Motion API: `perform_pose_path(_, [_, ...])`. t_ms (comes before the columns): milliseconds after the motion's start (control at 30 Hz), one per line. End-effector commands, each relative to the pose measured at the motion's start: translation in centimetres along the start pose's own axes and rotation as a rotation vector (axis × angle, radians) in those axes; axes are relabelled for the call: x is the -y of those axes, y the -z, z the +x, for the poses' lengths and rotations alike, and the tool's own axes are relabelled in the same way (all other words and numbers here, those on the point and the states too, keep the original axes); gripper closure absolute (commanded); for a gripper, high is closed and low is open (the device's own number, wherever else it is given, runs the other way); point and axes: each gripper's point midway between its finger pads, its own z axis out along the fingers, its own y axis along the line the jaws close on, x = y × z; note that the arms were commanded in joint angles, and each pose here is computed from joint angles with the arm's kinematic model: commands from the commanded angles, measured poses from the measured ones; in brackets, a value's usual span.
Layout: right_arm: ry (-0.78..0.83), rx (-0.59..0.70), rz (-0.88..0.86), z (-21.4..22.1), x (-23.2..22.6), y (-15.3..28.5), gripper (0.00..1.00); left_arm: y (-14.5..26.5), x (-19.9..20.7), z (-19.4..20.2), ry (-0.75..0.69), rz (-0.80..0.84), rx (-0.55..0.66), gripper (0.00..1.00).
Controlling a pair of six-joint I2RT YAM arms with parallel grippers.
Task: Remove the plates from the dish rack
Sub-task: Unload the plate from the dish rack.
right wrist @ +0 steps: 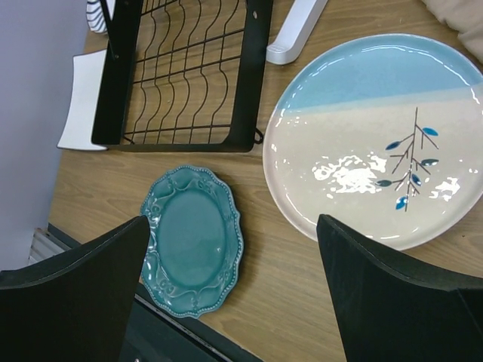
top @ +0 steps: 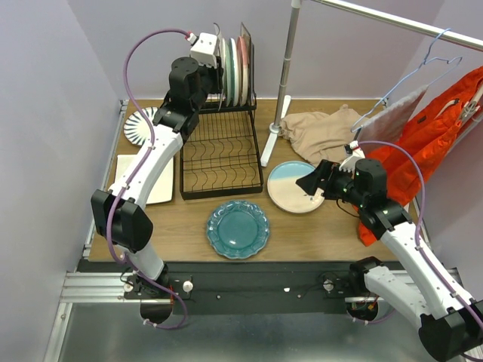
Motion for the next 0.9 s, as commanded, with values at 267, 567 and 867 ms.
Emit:
perform_pose_path(267, [0.022, 0.015, -0.017, -0.7, -0.5, 0.2, 0.0, -1.1, -0.5, 1.3, -0.03, -0.007, -0.014, 0.6])
perform_pose_path(567, [0.005, 0.02, -0.024, -0.5, -0.7, 0.5, 0.0, -1.8, -1.1, 2.2, -0.041, -0.042, -0.03, 0.64])
perform_pose_path(867, [-0.008, 0.029, -0.023, -0.6, -0.7, 0.6, 0.01, -3.1, -1.1, 3.6, -0.047, -0.042, -0.055, 0.67])
